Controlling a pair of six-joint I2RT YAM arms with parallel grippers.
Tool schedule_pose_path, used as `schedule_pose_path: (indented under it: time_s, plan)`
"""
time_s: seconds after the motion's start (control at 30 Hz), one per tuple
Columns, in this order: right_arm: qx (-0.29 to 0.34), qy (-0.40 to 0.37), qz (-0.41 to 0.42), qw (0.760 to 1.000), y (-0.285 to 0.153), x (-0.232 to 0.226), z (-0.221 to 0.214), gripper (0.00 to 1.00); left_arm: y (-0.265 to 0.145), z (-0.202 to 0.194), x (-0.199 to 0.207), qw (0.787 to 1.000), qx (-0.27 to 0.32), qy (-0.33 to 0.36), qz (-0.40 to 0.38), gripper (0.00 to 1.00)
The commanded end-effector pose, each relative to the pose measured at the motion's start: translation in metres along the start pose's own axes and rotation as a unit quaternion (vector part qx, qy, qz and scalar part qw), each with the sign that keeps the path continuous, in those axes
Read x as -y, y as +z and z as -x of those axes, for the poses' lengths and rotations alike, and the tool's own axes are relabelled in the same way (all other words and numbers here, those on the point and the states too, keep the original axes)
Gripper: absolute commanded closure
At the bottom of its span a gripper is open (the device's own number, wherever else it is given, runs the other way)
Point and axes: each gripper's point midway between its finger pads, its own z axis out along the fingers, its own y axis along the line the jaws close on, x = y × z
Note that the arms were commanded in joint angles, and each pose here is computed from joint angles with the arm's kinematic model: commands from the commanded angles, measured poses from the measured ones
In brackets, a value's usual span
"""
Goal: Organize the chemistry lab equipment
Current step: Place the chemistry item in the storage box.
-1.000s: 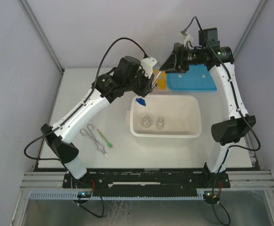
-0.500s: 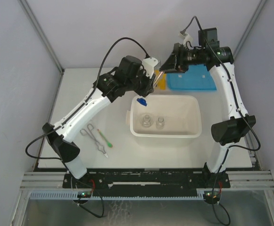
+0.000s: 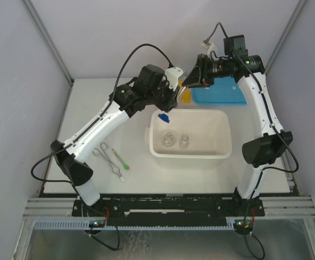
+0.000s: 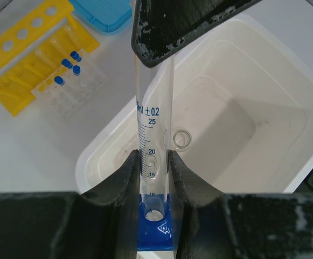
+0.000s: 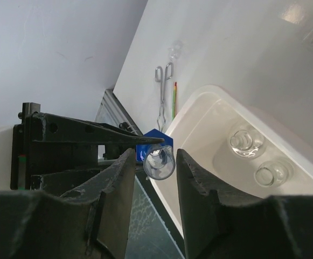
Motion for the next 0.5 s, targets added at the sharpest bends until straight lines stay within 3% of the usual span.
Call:
schedule_pose_path:
  time_s: [0.0, 0.3, 0.47]
  plan:
    - [0.003, -0.027, 0.006, 1.000, -0.0025, -0.0102, -0.0027, 0.64, -0.0210, 0.0348, 0.0094, 0.998, 0.054, 0.016, -0.014, 1.00]
    - [0.000, -0.027, 0.005, 1.000, 0.0004, -0.0086, -0.0035, 0.68, -0.0232, 0.0324, 0.0111, 0.998, 0.056, 0.015, -0.016, 1.00]
    - [-0.001, -0.026, 0.003, 1.000, 0.0009, -0.0074, -0.0041, 0.89, -0.0205, 0.0293, 0.0094, 0.998, 0.052, 0.014, -0.011, 1.00]
